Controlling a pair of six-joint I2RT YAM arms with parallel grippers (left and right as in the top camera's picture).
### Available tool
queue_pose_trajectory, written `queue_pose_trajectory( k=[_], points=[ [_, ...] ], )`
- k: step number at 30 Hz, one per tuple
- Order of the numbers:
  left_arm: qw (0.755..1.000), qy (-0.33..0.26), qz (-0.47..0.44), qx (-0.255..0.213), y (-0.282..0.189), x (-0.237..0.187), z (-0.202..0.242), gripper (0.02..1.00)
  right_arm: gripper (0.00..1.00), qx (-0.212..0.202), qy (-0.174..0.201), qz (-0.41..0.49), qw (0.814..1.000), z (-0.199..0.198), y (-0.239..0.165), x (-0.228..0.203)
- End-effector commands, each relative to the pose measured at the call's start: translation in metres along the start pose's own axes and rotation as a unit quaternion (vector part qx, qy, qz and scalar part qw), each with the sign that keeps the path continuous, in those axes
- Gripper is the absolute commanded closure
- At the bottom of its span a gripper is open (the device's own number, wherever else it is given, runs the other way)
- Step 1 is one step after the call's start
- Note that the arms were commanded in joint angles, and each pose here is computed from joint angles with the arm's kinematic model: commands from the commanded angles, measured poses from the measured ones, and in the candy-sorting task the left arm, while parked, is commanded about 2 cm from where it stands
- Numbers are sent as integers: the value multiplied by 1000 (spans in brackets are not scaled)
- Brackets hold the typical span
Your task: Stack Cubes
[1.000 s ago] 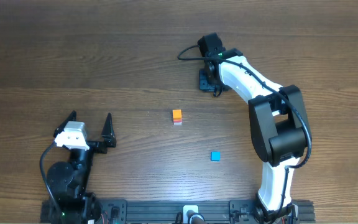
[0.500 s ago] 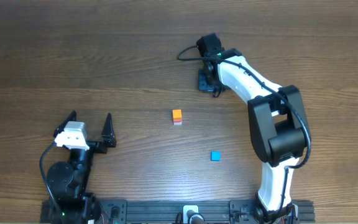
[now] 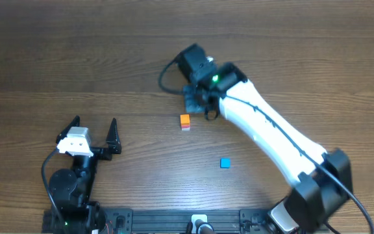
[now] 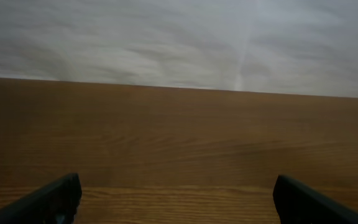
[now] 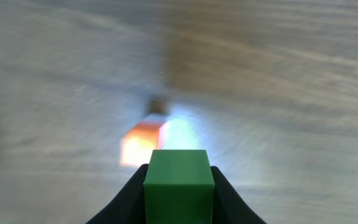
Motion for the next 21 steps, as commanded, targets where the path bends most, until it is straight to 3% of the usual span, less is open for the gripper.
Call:
queue_pose_trajectory(
  k=[1,21],
  points=[
    [1000,7,0,-1,0,-1,-1,18,838,10,27,-2,1000,22,-16,-20],
    [1000,7,0,-1,0,-1,-1,20,853,-28,54,39,997,30,42,-26]
  ],
)
Point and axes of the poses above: each gripper's point midway between its finger pads, its own y axis out along the fingers, its own z axis along the line the jaws close on, x = y × z, the point moved 1 cm from there along -y, back along the fingers, and after that the axes turned 7 degrees about y, right-handed, at the moved point
